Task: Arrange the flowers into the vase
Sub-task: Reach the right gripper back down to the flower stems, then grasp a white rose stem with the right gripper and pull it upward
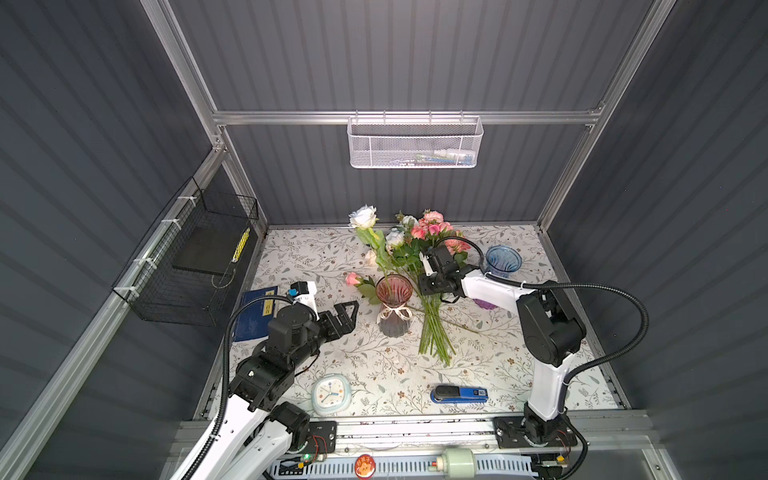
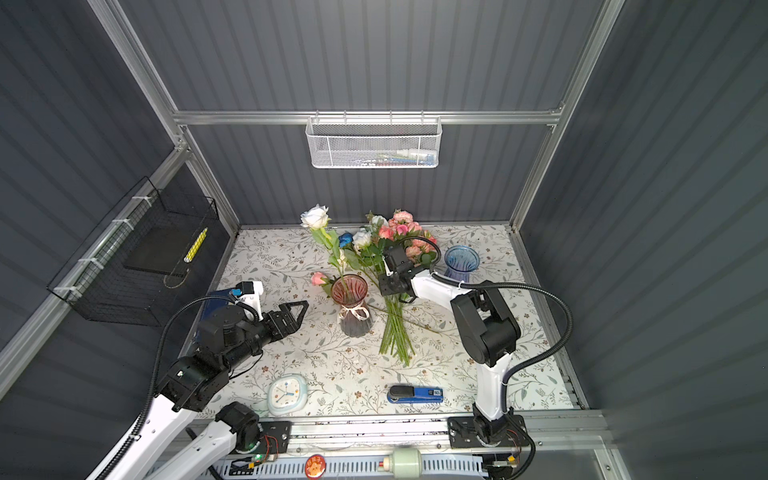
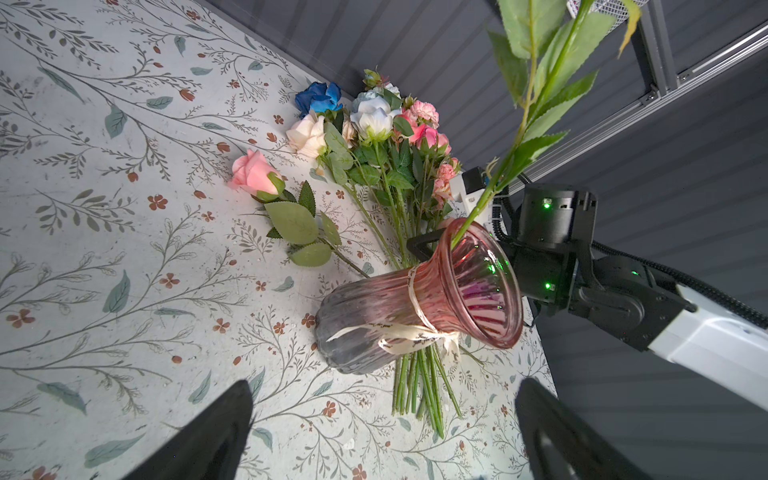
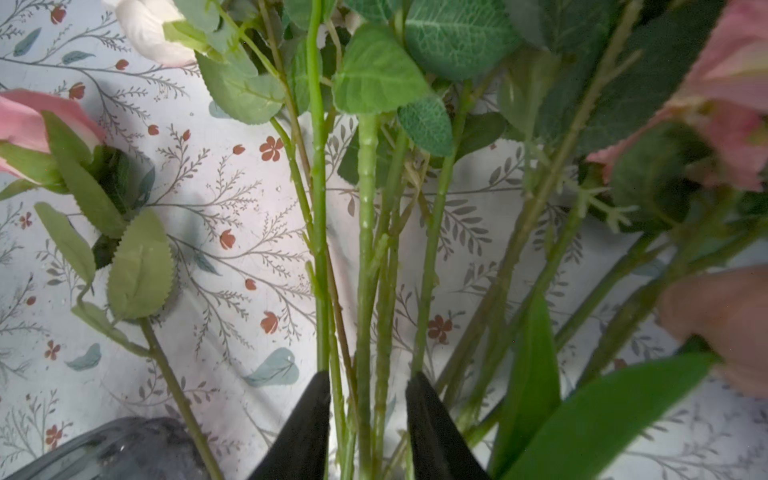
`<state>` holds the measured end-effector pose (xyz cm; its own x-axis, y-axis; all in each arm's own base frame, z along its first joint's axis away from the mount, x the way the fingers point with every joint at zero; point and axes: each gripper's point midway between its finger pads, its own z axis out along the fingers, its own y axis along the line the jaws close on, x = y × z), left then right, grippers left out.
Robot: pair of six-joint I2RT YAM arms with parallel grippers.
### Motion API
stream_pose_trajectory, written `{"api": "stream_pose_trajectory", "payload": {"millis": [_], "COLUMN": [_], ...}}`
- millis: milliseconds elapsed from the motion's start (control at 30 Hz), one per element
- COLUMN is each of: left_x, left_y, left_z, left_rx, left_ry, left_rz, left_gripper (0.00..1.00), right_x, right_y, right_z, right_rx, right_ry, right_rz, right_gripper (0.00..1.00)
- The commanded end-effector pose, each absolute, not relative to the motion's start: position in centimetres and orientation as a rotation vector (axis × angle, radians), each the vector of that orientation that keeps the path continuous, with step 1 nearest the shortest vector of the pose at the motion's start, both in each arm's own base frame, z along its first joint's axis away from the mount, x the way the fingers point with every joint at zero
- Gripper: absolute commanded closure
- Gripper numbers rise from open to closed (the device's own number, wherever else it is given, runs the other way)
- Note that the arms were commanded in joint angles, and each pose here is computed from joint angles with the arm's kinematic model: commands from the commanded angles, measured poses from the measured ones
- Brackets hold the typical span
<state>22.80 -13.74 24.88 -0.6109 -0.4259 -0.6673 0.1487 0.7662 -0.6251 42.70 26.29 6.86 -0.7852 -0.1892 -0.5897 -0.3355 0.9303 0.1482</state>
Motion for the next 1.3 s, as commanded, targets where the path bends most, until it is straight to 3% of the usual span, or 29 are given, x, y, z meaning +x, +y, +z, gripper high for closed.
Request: {"api": "stream_pose_trajectory", "payload": {"millis": [0,233,500,833,1267], "left_x": [22.5,22.6,22.9,23.2,23.5], "left_y": [-13.7,-13.6,-13.8,-14.2,-14.5], "left_z": [24.0,23.7,23.2,23.6,24.8], "left_rx": [-0.207,-0.209,-0.215,-0.212,-0.201], "left_ry": [2.111,2.118,2.131,2.130,2.103], "left_rz": [-0.810,-0.801,-0.800,-0.810,-0.829], "left_gripper": [0.00,0.00,0.00,0.00,0.00], "right_x": [43.4,43.6,43.6,42.3,37.1], "right_y": [26.4,27.0,26.3,25.0,22.2], "right_z": [6.8,6.4,9.3,14.6,19.9], "right_rx": [-0.401,-0.422,-0.404,-0.348,-0.307], "right_ry": [2.482,2.468,2.293,2.011,1.784], "right_rz": [0.316,0.348,0.357,0.414,0.407], "right_gripper": [0.70,0.84,0.99,1.00,1.00]}}
